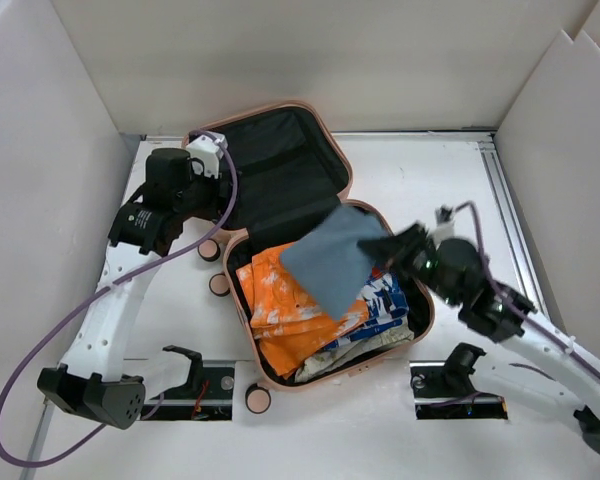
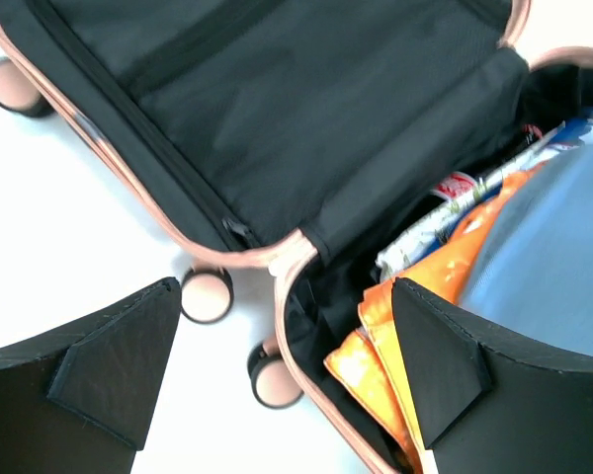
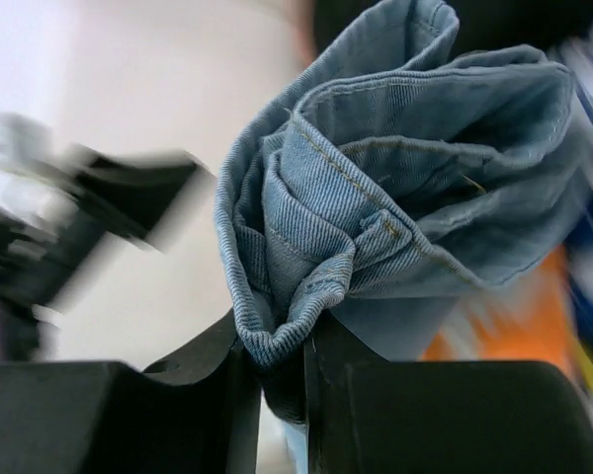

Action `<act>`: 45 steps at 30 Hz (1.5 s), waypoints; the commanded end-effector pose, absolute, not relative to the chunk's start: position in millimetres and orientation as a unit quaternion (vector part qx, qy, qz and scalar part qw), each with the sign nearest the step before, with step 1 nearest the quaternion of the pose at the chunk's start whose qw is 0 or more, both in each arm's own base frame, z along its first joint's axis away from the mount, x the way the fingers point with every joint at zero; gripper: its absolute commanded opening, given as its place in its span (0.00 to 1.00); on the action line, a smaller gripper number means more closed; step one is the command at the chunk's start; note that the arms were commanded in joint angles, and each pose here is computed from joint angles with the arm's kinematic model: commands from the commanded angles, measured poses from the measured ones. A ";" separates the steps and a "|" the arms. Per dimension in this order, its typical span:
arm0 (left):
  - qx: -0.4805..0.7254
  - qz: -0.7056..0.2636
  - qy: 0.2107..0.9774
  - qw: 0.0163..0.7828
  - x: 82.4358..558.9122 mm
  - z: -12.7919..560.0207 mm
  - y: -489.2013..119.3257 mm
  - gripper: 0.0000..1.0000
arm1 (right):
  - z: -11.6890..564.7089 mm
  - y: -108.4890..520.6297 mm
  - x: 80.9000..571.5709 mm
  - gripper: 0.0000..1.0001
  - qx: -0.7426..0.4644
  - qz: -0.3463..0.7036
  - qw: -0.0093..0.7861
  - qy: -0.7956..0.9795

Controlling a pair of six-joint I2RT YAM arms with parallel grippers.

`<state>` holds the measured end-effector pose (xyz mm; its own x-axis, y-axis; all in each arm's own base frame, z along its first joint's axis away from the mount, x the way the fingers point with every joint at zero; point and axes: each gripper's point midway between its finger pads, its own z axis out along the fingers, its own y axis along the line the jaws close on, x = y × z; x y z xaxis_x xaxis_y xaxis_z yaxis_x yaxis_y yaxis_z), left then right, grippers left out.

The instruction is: Pack the luggage

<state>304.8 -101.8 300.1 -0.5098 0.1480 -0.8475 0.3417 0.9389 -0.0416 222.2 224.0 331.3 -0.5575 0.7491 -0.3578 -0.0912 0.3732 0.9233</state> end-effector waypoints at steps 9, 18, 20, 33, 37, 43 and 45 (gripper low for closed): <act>0.174 -0.131 0.874 0.435 271.3 288.8 -106.7 0.82 | 183.9 187.5 114.0 0.27 0.344 0.386 0.238 0.822; 0.262 -0.144 0.862 0.409 262.8 282.6 -138.9 0.82 | 203.8 116.3 110.6 0.81 0.350 0.244 0.293 0.856; 0.305 -0.165 0.856 0.384 251.4 273.6 -163.1 0.82 | 223.2 122.8 124.3 0.81 0.304 0.239 0.341 0.857; 0.479 -0.198 0.785 0.339 212.7 238.2 -262.2 0.82 | 255.6 185.7 174.7 0.29 0.081 0.087 0.429 0.895; 0.475 -0.205 0.793 0.321 212.2 206.5 -270.6 0.82 | 197.5 178.9 170.0 0.05 0.117 0.161 0.385 0.901; 0.467 -0.196 0.810 0.297 213.4 170.2 -270.2 0.81 | 124.2 176.9 187.1 0.00 0.118 0.199 0.336 0.913; 0.467 -0.188 0.815 0.289 214.2 162.1 -268.2 0.80 | 111.5 171.0 191.5 0.00 0.107 0.166 0.333 0.922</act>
<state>209.1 -264.5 162.5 -0.3981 0.6734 -0.6230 0.8766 0.4793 -0.0420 181.1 139.3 107.4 -0.7291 0.3520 -0.5869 0.2069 0.9308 0.3013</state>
